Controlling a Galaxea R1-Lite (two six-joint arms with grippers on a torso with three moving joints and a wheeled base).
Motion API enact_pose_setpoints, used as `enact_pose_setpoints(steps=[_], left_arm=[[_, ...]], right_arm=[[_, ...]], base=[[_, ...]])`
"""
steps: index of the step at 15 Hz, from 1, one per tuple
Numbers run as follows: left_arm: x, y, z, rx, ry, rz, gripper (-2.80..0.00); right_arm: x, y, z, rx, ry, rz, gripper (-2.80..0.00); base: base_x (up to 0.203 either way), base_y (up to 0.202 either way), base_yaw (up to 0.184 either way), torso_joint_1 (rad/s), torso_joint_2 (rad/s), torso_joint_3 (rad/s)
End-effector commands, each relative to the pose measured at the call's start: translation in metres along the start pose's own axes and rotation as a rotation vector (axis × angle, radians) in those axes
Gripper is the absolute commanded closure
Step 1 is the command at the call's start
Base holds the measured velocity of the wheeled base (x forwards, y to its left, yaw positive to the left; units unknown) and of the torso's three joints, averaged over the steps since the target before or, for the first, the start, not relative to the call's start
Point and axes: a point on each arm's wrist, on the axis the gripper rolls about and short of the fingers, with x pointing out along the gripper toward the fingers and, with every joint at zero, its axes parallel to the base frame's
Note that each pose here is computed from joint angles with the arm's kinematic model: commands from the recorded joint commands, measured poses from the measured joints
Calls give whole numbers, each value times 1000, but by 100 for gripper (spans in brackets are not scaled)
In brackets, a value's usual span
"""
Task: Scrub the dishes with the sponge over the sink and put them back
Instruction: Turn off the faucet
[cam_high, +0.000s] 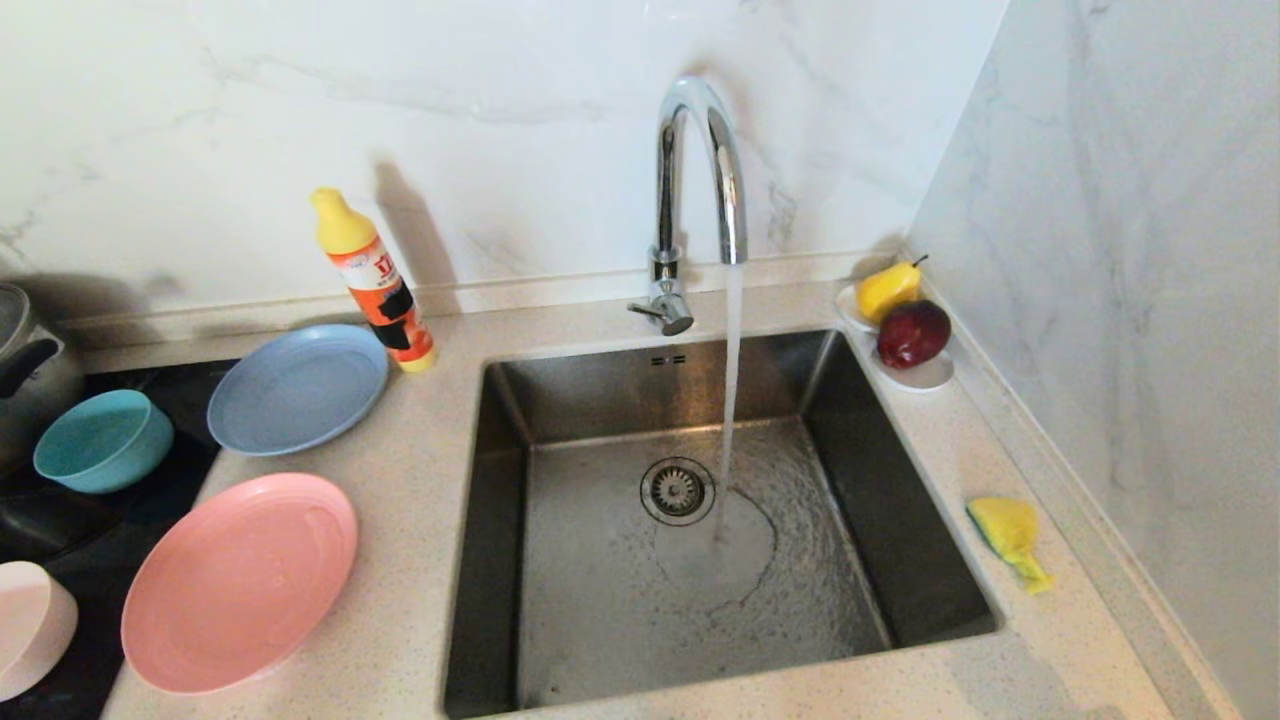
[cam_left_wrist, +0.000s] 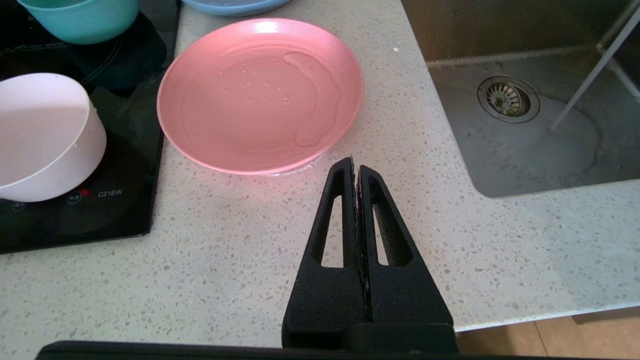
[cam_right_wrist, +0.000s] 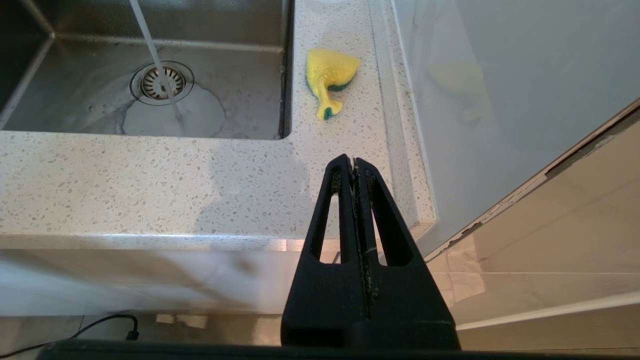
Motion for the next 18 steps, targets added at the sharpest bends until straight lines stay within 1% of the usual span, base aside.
enact_pose_setpoints(steps=[1,18], left_arm=[[0,0,0,0,0,-1,0],[0,0,0,0,0,0,0]], right_arm=[[0,0,0,-1,1,1,0],[0,0,0,-1,2,1,0]], base=[[0,0,0,0,0,0],[0,0,0,0,0,0]])
